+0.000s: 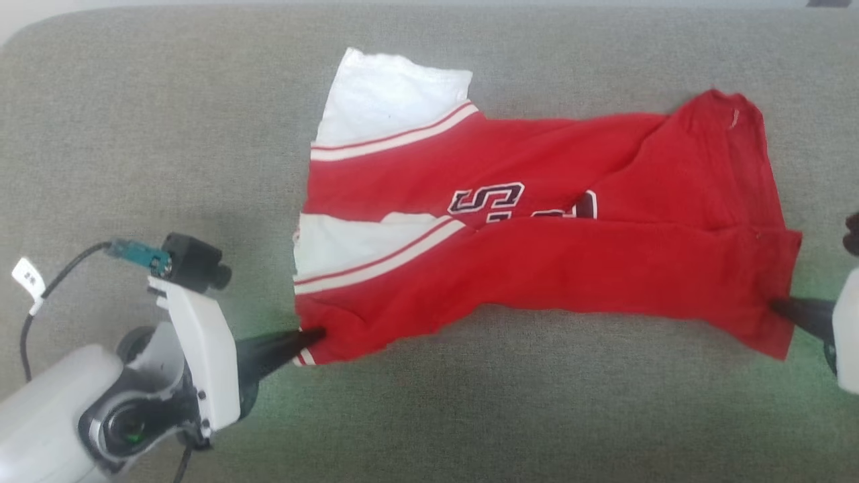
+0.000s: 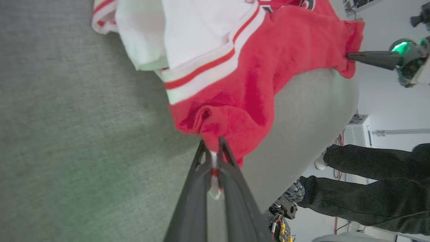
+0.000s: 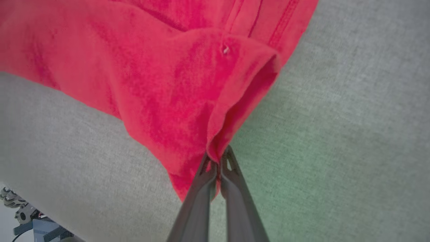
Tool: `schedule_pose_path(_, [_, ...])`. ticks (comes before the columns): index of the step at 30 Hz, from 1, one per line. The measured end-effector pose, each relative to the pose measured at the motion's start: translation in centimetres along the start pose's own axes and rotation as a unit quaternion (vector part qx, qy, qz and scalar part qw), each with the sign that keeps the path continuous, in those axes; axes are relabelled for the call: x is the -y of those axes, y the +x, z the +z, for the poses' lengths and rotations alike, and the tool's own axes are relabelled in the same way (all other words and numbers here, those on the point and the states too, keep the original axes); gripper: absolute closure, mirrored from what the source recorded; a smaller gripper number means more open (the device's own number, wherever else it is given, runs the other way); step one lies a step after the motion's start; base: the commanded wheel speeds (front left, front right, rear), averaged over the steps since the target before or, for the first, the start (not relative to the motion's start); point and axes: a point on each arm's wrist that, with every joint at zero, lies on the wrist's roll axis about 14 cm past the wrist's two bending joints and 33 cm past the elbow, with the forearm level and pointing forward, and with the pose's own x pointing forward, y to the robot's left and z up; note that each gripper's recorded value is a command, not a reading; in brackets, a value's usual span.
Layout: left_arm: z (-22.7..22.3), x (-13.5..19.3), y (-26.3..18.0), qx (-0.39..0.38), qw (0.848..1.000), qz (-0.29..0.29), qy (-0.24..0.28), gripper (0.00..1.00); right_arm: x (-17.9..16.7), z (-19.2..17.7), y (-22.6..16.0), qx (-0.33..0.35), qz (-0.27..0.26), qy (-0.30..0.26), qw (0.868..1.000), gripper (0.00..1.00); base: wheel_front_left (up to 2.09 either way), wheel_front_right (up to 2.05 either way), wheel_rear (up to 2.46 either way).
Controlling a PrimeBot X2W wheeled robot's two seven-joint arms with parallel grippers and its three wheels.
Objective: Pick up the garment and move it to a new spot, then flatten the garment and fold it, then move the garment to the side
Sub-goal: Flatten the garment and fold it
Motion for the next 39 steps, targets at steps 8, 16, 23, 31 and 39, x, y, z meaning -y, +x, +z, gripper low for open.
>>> schedule_pose_path(8, [-1.2,0.8,-1.6,-0.006,1.000,-0.005,-0.006,1.00,0.5,-0.9,-1.3,0.008,-0.007,0.013,1.000,1.00,0.00,0.00,0.00])
schedule_pose_path(16, [0.0,-0.1,-1.8,0.033,0.999,0.020,-0.003,0.00,0.5,2.8,-2.5,0.117,-0.025,-0.005,0.993,0.00,0.00,0.00,0.00])
schedule_pose_path(23, [5.5,-3.7,-3.0,0.175,0.980,0.090,0.011,0.00,0.6,7.4,-4.0,0.274,-0.043,-0.013,0.961,0.00,0.00,0.00,0.00])
schedule_pose_path(31, [11.8,-5.8,-1.6,0.308,0.941,0.138,0.036,0.00,-0.3,11.0,-4.9,0.427,-0.060,-0.028,0.902,0.00,0.00,0.00,0.00])
schedule_pose_path(39, [20.7,-6.3,3.8,0.301,0.934,0.167,0.101,0.00,0.1,11.6,-5.6,0.490,-0.071,0.009,0.869,0.00,0.00,0.00,0.00])
